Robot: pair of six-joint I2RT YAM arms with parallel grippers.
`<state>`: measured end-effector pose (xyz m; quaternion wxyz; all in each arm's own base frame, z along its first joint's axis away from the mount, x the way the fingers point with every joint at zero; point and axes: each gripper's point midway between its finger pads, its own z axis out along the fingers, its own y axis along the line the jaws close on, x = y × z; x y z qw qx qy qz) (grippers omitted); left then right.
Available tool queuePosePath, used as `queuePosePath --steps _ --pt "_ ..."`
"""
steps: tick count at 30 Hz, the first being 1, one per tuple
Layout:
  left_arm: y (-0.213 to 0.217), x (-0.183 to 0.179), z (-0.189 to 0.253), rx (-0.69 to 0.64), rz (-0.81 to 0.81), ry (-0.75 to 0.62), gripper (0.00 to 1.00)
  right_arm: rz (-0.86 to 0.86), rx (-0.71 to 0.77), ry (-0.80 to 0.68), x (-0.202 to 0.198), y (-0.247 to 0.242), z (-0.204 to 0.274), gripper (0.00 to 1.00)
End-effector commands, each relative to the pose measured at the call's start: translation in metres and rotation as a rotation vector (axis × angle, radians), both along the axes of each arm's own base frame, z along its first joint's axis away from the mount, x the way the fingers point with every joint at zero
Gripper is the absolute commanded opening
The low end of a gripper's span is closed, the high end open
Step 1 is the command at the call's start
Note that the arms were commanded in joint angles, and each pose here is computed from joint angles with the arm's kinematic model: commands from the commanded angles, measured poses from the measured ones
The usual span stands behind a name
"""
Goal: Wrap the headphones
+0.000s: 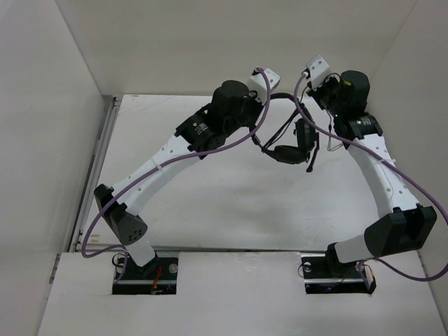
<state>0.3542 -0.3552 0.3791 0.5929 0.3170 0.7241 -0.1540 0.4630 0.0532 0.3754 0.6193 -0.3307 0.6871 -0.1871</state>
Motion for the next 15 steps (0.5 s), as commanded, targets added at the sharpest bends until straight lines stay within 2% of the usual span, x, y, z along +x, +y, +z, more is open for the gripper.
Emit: queuePosePath --steps 1,5,10,15 --pt "0.001 -0.03 0.093 -0.228 -0.071 -0.094 0.0 0.174 0.369 0.101 -0.013 0.032 0.009 0.16" --pt "-0.001 -0.043 0.125 -0.286 -0.101 -0.128 0.0 0.348 0.646 0.248 -0.031 0.061 0.001 0.17" --pt "-0.007 -0.06 0.17 -0.379 -0.153 -0.175 0.0 0.541 0.972 0.426 -0.057 0.102 -0.012 0.23" --pt "-0.007 -0.066 0.21 -0.474 -0.176 -0.218 0.0 0.687 1.201 0.564 -0.086 0.135 -0.018 0.3"
